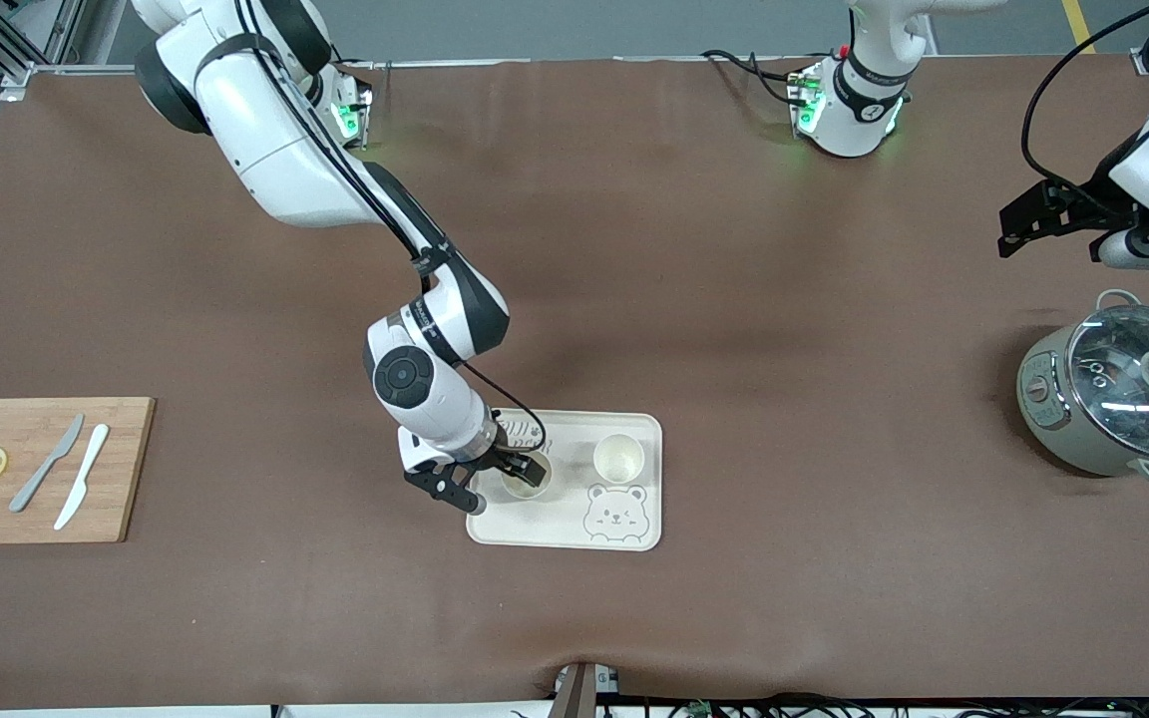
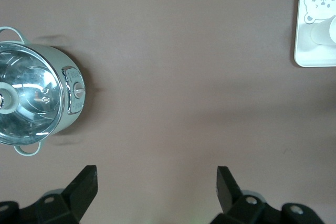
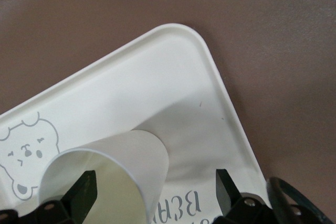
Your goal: Place white IKEA cup upright on tray with both arms
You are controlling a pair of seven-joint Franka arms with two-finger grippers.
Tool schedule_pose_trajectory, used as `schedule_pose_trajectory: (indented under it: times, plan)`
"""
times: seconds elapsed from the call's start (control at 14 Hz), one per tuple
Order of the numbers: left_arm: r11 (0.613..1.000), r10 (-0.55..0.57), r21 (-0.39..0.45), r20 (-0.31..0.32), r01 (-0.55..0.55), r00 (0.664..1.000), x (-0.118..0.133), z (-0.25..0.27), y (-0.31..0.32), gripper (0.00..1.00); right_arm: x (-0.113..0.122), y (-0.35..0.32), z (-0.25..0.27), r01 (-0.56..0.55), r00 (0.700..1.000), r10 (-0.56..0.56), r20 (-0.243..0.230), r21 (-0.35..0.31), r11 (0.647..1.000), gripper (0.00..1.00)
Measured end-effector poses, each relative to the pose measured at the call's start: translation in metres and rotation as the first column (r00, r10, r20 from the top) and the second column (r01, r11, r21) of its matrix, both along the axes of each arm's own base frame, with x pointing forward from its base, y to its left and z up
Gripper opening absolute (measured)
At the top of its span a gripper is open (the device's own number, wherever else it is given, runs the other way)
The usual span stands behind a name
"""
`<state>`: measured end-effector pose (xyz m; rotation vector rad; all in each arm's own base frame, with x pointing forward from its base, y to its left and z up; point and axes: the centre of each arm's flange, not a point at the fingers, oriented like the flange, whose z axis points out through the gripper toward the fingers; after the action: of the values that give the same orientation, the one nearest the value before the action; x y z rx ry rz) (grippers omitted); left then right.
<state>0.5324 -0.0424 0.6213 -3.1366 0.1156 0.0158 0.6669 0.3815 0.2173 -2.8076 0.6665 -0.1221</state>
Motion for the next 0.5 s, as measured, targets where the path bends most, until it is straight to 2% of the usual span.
schedule_pose_trajectory:
  times: [0.21, 0.5]
  plan:
    - [1.0, 0.001, 0.0, -0.006, -0.001, 1.0, 0.0, -0.003, 0.0, 1.0, 0.0, 0.0, 0.007, -0.002, 1.0, 0.002, -0.003, -0.003, 1.0, 1.0]
    - [1.0, 0.003, -0.001, 0.012, -0.003, 1.0, 0.002, -0.003, 0.001, 1.0, -0.005, -0.001, 0.037, -0.021, 0.998, 0.018, -0.062, -0.036, 0.999, 1.0]
